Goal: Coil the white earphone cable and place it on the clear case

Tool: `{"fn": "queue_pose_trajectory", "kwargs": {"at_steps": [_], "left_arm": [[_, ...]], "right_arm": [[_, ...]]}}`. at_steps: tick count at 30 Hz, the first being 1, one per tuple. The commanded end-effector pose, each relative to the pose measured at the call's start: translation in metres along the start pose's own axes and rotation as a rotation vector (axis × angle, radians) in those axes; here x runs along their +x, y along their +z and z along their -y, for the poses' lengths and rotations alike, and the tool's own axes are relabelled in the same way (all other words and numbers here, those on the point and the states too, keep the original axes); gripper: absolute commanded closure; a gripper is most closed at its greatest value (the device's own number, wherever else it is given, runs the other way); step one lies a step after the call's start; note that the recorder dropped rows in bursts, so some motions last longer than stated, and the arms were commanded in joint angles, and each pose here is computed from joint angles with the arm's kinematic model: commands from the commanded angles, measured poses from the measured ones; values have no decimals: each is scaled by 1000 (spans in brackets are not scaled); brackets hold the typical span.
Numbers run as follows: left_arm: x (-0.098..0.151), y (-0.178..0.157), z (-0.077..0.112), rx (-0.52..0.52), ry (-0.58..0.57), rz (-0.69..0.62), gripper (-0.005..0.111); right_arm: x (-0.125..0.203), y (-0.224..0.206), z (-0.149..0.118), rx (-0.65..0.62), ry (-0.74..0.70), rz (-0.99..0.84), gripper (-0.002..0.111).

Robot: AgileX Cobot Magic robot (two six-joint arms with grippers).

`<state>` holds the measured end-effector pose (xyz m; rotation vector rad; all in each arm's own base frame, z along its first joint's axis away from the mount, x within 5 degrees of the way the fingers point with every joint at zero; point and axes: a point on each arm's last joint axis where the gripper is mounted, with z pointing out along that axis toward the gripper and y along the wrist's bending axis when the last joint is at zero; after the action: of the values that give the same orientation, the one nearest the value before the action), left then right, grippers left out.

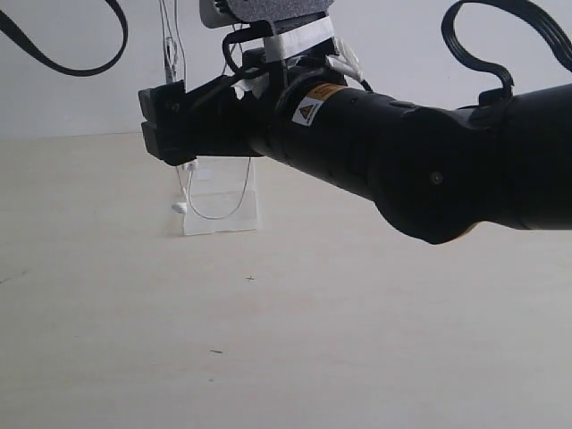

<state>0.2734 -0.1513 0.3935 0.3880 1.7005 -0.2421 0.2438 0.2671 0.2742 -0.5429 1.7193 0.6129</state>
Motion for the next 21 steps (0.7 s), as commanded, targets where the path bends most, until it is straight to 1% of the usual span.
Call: {"fn": "queue_pose_trajectory", "kwargs": {"at_steps": [1,9,14,21], "left_arm": [[-2,-1,1,-3,1,2,107],[-2,-1,1,-3,1,2,107],[-2,-1,1,1,1,4,107],[-2,-1,1,3,3,5,107]], "right_arm": [[-3,0,-1,-2,3,15,19],[-3,0,-1,-2,3,17,19],[-4,0,-1,-1,11,23,23],[-3,1,-2,-4,14,6,24]]}}
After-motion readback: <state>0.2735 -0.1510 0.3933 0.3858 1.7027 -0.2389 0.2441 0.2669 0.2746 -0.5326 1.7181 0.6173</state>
